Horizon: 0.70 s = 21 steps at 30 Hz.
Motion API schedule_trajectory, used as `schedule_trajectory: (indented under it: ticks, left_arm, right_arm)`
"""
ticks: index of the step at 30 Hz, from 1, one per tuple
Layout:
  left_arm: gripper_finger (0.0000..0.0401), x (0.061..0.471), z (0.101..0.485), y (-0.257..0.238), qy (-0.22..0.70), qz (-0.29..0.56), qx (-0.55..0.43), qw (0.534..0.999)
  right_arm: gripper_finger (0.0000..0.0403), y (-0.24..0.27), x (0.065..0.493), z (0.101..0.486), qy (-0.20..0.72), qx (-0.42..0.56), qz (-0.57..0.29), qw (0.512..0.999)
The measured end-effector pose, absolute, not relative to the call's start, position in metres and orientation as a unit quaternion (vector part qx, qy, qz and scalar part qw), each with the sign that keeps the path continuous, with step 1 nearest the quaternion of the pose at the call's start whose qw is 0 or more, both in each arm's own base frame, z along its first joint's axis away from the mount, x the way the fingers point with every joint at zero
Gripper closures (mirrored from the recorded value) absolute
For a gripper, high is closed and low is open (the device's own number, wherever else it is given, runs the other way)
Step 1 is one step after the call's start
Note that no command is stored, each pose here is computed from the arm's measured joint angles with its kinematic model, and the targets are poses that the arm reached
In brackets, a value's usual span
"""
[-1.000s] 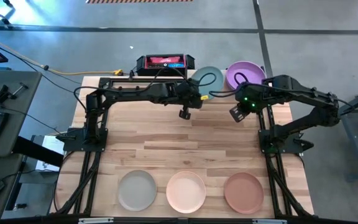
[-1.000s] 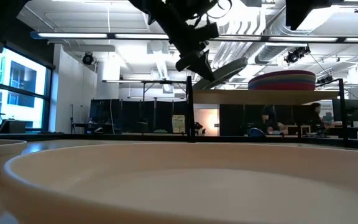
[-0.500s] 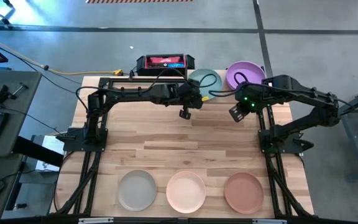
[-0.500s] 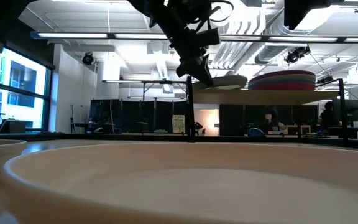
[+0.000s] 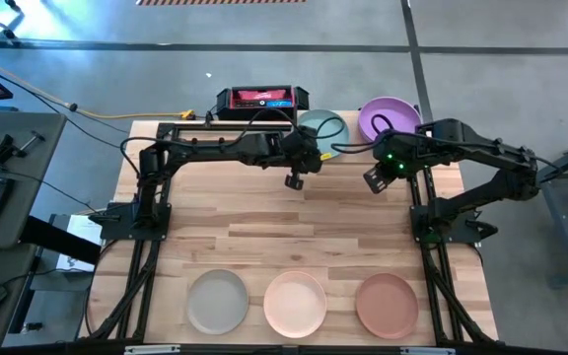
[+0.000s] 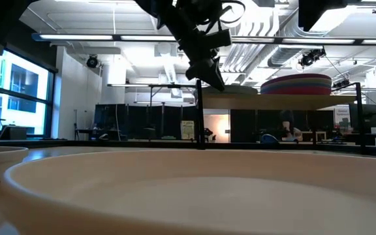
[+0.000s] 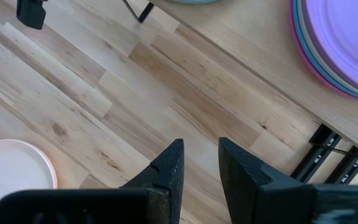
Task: Place and stack plates onto a shelf
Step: Stack the brown plate on top of the light blue plate on the shelf
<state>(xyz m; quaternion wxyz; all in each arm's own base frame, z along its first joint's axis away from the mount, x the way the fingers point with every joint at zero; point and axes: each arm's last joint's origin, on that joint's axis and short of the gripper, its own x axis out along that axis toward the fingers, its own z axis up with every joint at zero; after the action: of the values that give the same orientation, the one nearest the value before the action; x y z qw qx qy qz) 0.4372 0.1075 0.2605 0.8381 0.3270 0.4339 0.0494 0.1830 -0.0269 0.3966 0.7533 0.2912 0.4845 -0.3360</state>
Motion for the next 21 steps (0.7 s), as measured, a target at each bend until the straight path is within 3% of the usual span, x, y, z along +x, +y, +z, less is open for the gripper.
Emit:
schedule_trajectory:
  ticks: [9, 21]
  left_arm:
    - [0.0297, 0.436, 0.262, 0.107, 0.436, 0.078, 0.305, 0.843]
    - [0.0295, 0.426, 0.298, 0.099, 0.391, 0.111, 0.301, 0.862]
  right_arm:
    - [0.0325, -0.027, 0.183, 0.397, 0.485, 0.292, -0.335, 0.753]
    - [0.0325, -0.024, 0.183, 0.396, 0.507, 0.305, -0.288, 0.753]
